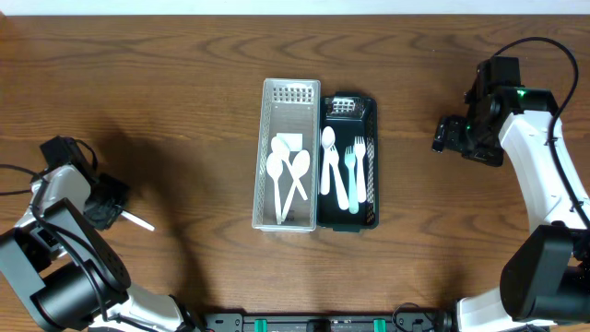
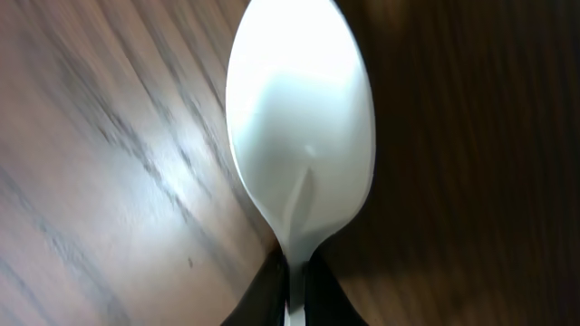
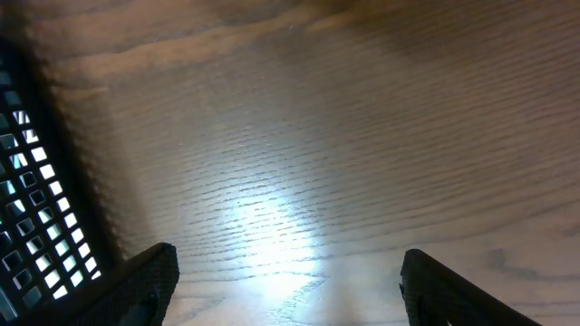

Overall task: Pack container
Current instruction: 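Move left gripper to the last white spoon and grasp it, then carry the last spoon into the clear basket and release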

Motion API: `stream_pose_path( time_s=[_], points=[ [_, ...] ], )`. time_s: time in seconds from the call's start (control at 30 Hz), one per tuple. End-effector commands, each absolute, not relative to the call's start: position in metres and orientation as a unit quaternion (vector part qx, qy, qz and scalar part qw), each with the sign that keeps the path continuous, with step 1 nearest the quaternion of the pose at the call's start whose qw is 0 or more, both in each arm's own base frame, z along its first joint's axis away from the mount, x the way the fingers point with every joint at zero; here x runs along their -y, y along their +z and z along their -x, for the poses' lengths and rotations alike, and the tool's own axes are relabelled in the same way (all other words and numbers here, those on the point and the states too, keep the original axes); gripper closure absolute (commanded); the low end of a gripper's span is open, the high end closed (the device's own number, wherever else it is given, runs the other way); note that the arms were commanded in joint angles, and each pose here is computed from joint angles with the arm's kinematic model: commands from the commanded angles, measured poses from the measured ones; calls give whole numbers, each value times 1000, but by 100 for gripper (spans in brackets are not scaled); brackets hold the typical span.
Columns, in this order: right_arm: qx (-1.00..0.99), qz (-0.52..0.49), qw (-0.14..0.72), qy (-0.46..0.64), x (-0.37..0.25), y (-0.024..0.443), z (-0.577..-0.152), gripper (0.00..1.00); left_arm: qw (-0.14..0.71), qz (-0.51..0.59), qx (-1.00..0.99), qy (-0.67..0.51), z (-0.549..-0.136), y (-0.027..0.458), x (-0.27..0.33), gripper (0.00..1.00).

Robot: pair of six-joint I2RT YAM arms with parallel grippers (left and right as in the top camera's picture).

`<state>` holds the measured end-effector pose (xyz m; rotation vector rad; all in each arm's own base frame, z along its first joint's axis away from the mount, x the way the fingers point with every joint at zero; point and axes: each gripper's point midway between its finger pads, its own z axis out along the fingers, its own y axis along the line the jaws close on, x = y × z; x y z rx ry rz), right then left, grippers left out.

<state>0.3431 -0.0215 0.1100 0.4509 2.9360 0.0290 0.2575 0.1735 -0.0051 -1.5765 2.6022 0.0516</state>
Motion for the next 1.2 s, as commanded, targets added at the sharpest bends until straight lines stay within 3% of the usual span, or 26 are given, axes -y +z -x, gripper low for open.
stream_pose_path(
  time_s=[0.0, 0.27, 0.43, 0.57, 0.73, 1.03, 1.17],
  points=[
    [-985, -149, 89, 10, 24, 111, -344, 18, 47, 498, -866, -8, -266, 5, -153, 94],
    [-984, -150, 96, 10, 24, 112, -348, 18, 181, 344, -921, -25, -309, 115, -81, 94],
    [-984, -150, 98, 10, 24, 112, -349, 18, 298, 167, -938, -55, -326, 195, 5, 94],
    [-984, -150, 99, 11, 24, 112, -349, 18, 341, 29, -939, -42, -321, 220, 68, 94],
    [-984, -150, 99, 10, 24, 112, -349, 18, 318, -98, -942, -50, -311, 201, 137, 94],
    [-984, -150, 96, 10, 24, 112, -348, 18, 203, -179, -962, -21, -307, 106, 194, 94],
    [-984, -150, 96, 10, 24, 112, -348, 18, 159, -184, -970, 1, -306, 70, 193, 75]
  ],
)
